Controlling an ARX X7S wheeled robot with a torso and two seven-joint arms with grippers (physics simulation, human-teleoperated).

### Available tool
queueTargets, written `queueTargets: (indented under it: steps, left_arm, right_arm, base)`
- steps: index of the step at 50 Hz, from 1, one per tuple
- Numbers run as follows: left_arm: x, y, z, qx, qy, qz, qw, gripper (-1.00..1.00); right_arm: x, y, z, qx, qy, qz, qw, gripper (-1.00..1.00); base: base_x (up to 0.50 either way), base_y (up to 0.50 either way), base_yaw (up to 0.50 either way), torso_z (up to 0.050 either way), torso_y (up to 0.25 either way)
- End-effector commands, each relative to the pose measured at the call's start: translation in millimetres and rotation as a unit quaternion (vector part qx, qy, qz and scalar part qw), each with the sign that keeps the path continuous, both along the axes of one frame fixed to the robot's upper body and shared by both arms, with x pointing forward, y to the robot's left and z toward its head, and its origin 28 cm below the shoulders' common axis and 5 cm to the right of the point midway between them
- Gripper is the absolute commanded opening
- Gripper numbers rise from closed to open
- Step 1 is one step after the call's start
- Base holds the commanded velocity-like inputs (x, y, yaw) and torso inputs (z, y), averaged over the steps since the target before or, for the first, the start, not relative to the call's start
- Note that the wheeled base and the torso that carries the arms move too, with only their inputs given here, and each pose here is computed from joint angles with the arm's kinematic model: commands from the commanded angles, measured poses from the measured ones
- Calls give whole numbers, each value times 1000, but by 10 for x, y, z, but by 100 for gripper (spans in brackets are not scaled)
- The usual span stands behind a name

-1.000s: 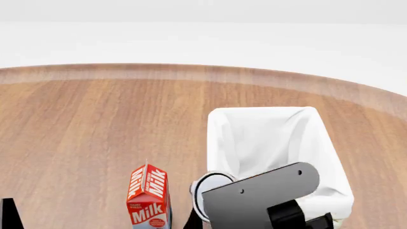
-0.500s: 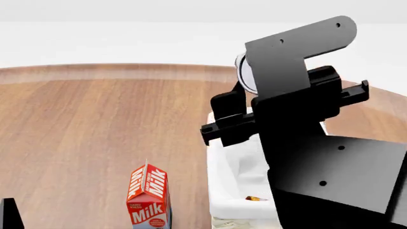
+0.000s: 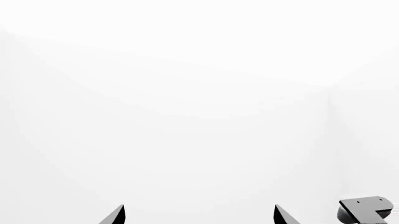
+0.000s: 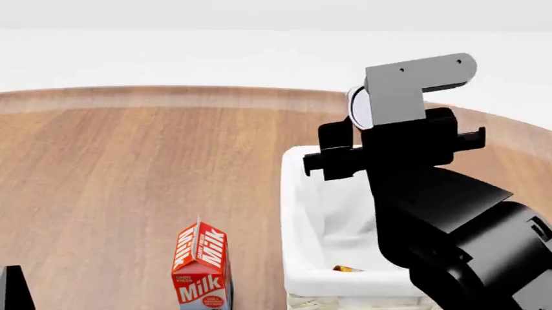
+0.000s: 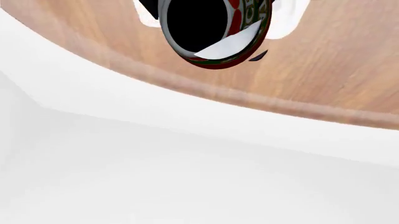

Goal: Pick up the alphabet soup and the tomato sauce, and put them in the basket.

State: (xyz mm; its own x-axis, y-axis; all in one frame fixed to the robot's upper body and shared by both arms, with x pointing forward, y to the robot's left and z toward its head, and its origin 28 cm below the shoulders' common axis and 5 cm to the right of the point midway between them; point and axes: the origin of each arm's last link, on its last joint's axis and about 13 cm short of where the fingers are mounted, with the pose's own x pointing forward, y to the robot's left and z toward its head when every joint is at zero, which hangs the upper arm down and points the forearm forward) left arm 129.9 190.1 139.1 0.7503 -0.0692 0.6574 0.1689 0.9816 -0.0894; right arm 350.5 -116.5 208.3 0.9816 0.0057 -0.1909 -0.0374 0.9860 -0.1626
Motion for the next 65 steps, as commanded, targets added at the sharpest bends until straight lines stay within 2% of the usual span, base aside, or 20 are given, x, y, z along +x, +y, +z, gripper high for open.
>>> queueTargets:
  steps: [1, 4, 7, 17, 21, 33, 63, 64, 65]
  left_arm:
    - [-3, -17, -5, 1, 1, -2, 1000, 100]
    - [-10, -10, -1, 0, 1, -2, 1000, 100]
    - [-1, -6, -14, -1, 2, -1, 1000, 100]
    - [10, 6, -37, -1, 4, 1, 1000, 100]
    - [2, -6, -37, 0, 3, -1, 1000, 100]
    - [18, 3, -37, 0, 2, -1, 1000, 100]
    - [9, 7, -35, 2, 2, 0, 1000, 100]
    - [11, 7, -37, 1, 2, -1, 1000, 100]
    - [16, 7, -49, 1, 2, -1, 1000, 100]
  right_arm:
    - [142, 17, -349, 18, 10, 6, 1000, -100]
    - [154, 28, -447, 31, 23, 0, 999, -100]
    - [157, 25, -505, 62, 33, -11, 997, -100]
    - [125, -45, -805, 86, 95, -60, 990, -100]
    - [113, -52, -801, 95, 114, -69, 987, -100]
    - [98, -52, -896, 89, 134, -67, 985, -100]
    - [86, -58, -885, 86, 123, -66, 986, -100]
    - [89, -64, -885, 85, 128, -71, 986, 100]
    - [88, -62, -882, 87, 123, -71, 986, 100]
  base:
    - [0, 0, 0, 0, 0]
    - [0, 0, 0, 0, 0]
    - [0, 0, 0, 0, 0]
    - [0, 0, 0, 0, 0]
    - [0, 0, 0, 0, 0]
    - [0, 0, 0, 1, 0]
    - [0, 0, 0, 0, 0]
    - [0, 0, 0, 0, 0]
    - [0, 0, 0, 0, 0]
